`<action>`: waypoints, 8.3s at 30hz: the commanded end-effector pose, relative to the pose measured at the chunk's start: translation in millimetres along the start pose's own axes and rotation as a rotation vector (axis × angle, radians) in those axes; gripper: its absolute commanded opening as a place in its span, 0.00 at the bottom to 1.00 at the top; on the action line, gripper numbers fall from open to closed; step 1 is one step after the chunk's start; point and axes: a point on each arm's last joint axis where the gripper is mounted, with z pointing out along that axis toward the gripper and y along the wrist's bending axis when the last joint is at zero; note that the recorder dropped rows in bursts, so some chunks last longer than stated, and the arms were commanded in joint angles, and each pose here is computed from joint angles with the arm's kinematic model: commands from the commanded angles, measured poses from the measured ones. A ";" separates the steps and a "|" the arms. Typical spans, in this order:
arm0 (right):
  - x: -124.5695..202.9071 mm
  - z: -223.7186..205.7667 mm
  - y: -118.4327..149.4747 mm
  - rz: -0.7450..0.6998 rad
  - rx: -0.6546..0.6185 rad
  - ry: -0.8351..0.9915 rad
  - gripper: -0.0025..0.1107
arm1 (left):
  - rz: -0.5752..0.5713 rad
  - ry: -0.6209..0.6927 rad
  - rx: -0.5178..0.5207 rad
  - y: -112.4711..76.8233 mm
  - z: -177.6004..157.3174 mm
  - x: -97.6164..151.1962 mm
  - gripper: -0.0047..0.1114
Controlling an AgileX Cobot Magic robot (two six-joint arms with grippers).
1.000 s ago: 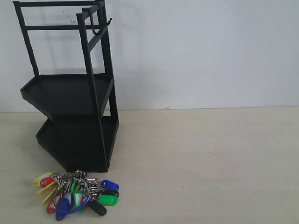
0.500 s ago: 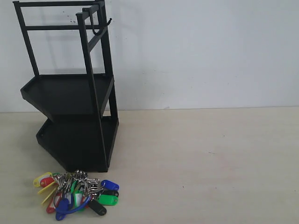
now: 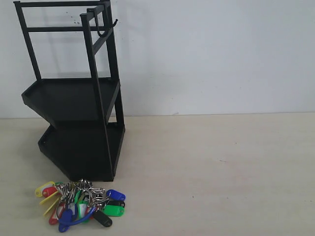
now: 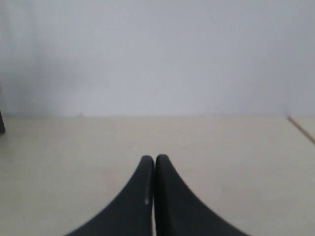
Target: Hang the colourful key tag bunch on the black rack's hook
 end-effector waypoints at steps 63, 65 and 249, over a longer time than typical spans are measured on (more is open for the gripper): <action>-80.8 70.1 56.4 0.402 -0.550 0.542 0.02 | -0.001 -0.011 0.001 0.0 -0.3 -1.2 0.08; -76.8 86.7 56.8 0.363 -0.560 0.588 0.02 | -0.001 -0.011 0.001 0.0 -0.3 -1.2 0.08; 112.2 258.2 356.3 1.019 -0.168 1.330 0.38 | -0.001 -0.011 0.001 0.0 -0.3 -1.2 0.08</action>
